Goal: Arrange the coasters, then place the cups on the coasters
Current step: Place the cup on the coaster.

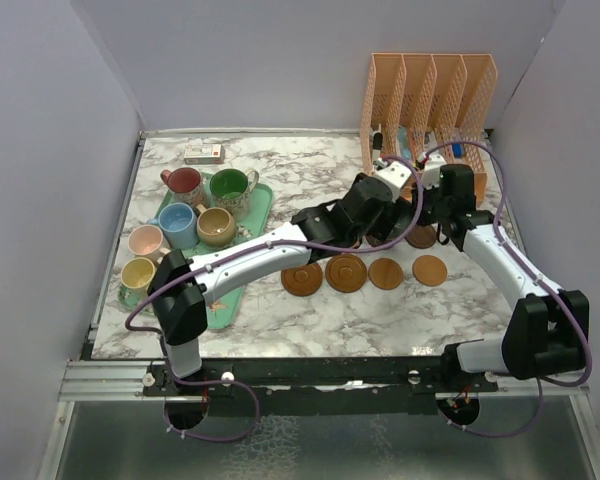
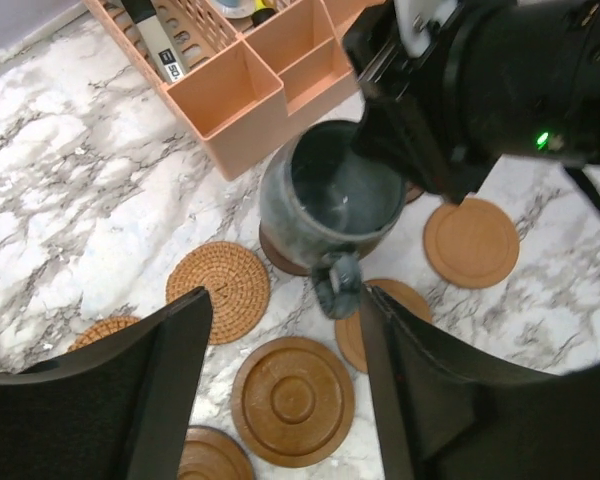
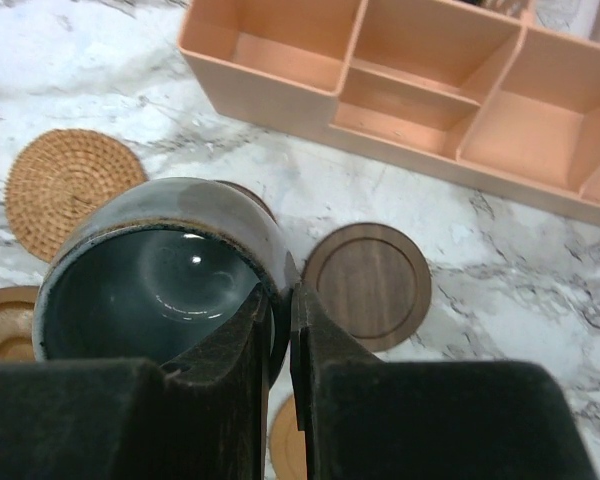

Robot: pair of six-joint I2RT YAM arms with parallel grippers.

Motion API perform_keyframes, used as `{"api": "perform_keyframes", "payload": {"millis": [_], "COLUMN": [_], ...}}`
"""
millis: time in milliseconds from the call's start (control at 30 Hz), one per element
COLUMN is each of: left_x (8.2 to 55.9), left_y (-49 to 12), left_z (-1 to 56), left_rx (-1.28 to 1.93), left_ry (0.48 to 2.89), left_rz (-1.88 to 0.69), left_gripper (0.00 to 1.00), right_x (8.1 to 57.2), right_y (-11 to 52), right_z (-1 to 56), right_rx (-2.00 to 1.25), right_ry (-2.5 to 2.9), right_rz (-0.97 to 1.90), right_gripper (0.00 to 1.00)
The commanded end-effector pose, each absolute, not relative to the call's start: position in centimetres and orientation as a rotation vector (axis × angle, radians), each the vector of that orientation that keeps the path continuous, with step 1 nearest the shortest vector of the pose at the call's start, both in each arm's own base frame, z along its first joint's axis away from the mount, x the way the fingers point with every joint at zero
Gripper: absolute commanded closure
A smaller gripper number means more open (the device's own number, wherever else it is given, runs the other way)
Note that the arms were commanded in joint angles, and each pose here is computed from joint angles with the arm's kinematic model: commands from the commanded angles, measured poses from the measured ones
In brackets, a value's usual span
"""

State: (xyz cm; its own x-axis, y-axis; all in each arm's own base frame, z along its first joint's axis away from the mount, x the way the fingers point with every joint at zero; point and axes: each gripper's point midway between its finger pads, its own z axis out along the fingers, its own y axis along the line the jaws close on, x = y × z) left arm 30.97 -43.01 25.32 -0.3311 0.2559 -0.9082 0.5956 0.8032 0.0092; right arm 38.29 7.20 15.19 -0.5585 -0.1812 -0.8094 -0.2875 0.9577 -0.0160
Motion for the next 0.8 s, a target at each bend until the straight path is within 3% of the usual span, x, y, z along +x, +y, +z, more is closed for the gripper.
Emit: {"api": "perform_keyframes", "payload": {"millis": [0,333,767], "left_x": [30.5,32.9,34.2], "left_y": [-41.8,-35.8,-32.1], "left_z": [26.8,28.3,28.2], "left_rx": [0.742,0.788,0.74], "left_ry": [1.836,1.763,1.737], "left_rz": [-0.473,-0.396,-0.334], "left_gripper": [0.32,0.09,0.07], "right_x": [38.7,38.6,40.2], "right_y": [4.5,-0.7,-2.3], "right_z": [17.8,16.8,14.9], "right_rx": [-0.278,-0.189,-0.085], "right_ry": [2.093,2.143,2.211], "right_rz": [0.054,-0.076,-0.098], "right_gripper": [0.99,0.99,0.99]}}
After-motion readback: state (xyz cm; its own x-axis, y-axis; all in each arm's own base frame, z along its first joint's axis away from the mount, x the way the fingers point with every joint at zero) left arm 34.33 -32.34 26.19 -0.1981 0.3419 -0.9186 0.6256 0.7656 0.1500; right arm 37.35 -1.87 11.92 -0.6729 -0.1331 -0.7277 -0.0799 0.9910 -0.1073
